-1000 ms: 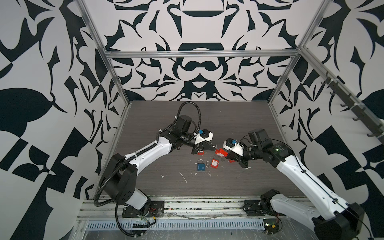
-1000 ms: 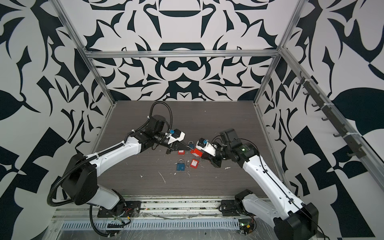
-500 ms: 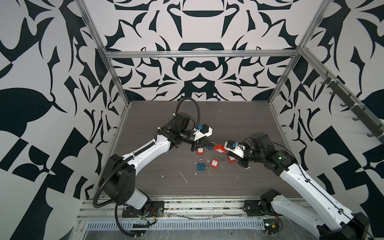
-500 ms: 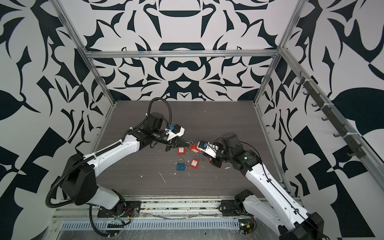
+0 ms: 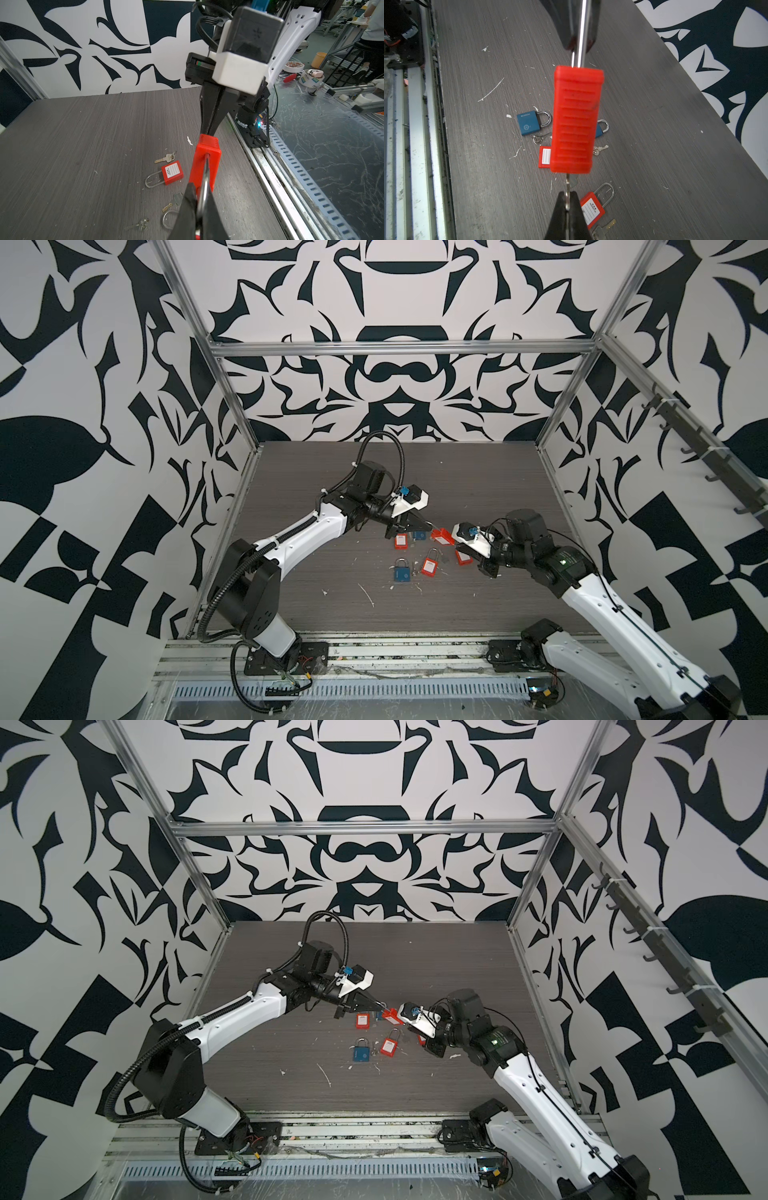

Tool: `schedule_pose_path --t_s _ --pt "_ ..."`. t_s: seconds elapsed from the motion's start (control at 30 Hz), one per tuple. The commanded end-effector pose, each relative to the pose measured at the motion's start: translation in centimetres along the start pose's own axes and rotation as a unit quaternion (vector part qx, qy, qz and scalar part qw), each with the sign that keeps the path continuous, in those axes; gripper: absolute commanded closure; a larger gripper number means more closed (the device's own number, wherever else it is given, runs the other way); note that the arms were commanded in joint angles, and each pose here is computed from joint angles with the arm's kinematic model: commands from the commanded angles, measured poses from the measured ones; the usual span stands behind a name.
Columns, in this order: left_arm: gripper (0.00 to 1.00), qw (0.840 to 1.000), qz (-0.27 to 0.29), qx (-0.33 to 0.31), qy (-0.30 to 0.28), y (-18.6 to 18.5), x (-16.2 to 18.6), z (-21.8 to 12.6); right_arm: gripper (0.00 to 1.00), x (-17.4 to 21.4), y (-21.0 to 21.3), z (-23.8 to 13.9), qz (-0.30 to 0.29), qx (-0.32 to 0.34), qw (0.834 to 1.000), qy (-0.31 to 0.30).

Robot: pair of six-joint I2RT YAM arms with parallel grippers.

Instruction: Lock with the key

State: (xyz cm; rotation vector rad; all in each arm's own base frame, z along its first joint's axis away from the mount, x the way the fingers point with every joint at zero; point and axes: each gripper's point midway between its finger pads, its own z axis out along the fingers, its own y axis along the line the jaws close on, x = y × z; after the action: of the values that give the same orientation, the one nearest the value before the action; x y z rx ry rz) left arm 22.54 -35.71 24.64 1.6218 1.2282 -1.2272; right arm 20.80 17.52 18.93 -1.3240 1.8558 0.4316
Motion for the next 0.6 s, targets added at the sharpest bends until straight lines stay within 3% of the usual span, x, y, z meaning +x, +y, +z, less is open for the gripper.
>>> schedule_pose_path --t_s 0.0,0.13,0.3,0.43,0.57 --pt "1.0 0.997 0.069 -0.032 -0.017 0.7 -1.7 -1.9 1.0 3.1 2.3 -0.2 0.055 -0.059 0.995 0.063" --pt "1.0 0.997 0.063 -0.051 -0.008 1.1 -1.7 -2.7 1.0 2.9 1.6 -0.2 0.073 -0.051 0.994 0.058" --pt "1.0 0.998 0.007 -0.055 0.001 1.9 -1.1 -2.8 1.0 2.0 0.3 -0.2 0.094 -0.026 0.995 0.033" --pt "1.0 0.996 -0.069 -0.036 0.048 3.5 -0.1 -2.2 1.0 3.5 -3.2 -0.3 0.138 0.063 0.985 0.081" --pt "1.0 0.981 -0.161 -0.021 0.107 5.6 2.1 -0.6 1.0 4.0 -6.6 -1.0 0.194 0.15 0.965 0.088"
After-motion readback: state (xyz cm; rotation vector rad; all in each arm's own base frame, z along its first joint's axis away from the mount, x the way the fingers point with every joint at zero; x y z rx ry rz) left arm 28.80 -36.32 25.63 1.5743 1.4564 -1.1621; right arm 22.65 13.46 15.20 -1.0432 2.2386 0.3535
